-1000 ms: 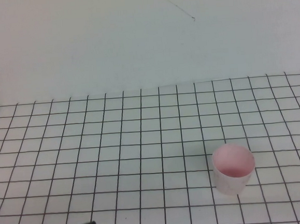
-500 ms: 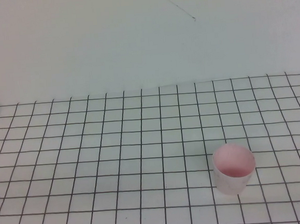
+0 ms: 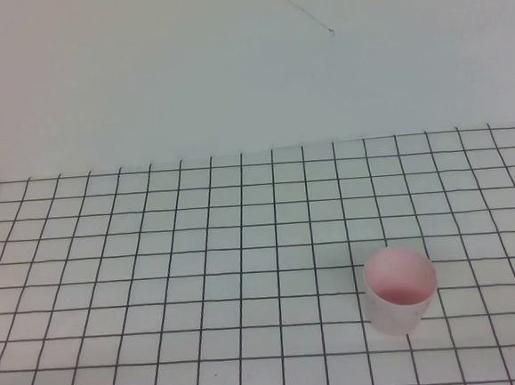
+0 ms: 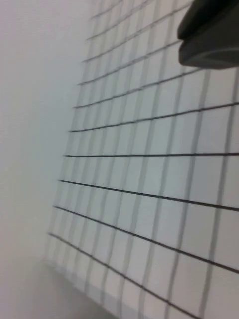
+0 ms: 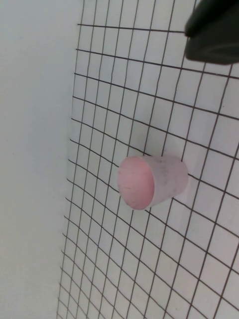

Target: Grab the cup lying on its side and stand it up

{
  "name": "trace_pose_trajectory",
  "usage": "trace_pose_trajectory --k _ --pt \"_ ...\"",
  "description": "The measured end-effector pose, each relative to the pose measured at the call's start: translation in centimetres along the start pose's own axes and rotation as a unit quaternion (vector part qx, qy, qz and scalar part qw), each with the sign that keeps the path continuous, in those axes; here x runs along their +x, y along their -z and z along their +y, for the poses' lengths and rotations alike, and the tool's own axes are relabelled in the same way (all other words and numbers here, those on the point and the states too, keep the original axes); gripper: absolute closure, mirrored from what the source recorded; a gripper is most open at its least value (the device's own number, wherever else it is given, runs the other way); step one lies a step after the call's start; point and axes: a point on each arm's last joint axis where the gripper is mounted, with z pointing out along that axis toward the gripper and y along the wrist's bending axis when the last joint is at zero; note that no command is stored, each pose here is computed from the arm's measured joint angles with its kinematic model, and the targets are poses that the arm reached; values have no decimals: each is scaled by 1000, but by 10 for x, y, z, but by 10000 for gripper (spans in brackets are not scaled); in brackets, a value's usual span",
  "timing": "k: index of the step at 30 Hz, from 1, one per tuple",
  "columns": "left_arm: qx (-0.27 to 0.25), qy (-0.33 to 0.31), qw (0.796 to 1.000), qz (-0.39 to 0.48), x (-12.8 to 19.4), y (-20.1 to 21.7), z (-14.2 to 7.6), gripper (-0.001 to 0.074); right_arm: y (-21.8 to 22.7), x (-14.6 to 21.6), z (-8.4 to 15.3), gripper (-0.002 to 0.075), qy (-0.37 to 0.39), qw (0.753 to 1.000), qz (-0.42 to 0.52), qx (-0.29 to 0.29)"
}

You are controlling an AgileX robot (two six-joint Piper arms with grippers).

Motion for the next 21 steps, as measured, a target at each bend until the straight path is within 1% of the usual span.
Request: trace_pose_trajectory --k 4,9,14,21 --pt "0 -47 999 0 0 0 0 734 0 0 0 728 -1 1000 -2 -1" --pt "-1 -49 999 0 0 0 0 734 0 0 0 729 -1 1000 -2 -1" --pt "-1 -67 998 0 0 0 0 735 0 0 0 729 -1 1000 -2 -1" --pt "0 -64 998 0 0 0 0 734 0 0 0 729 -1 1000 -2 -1"
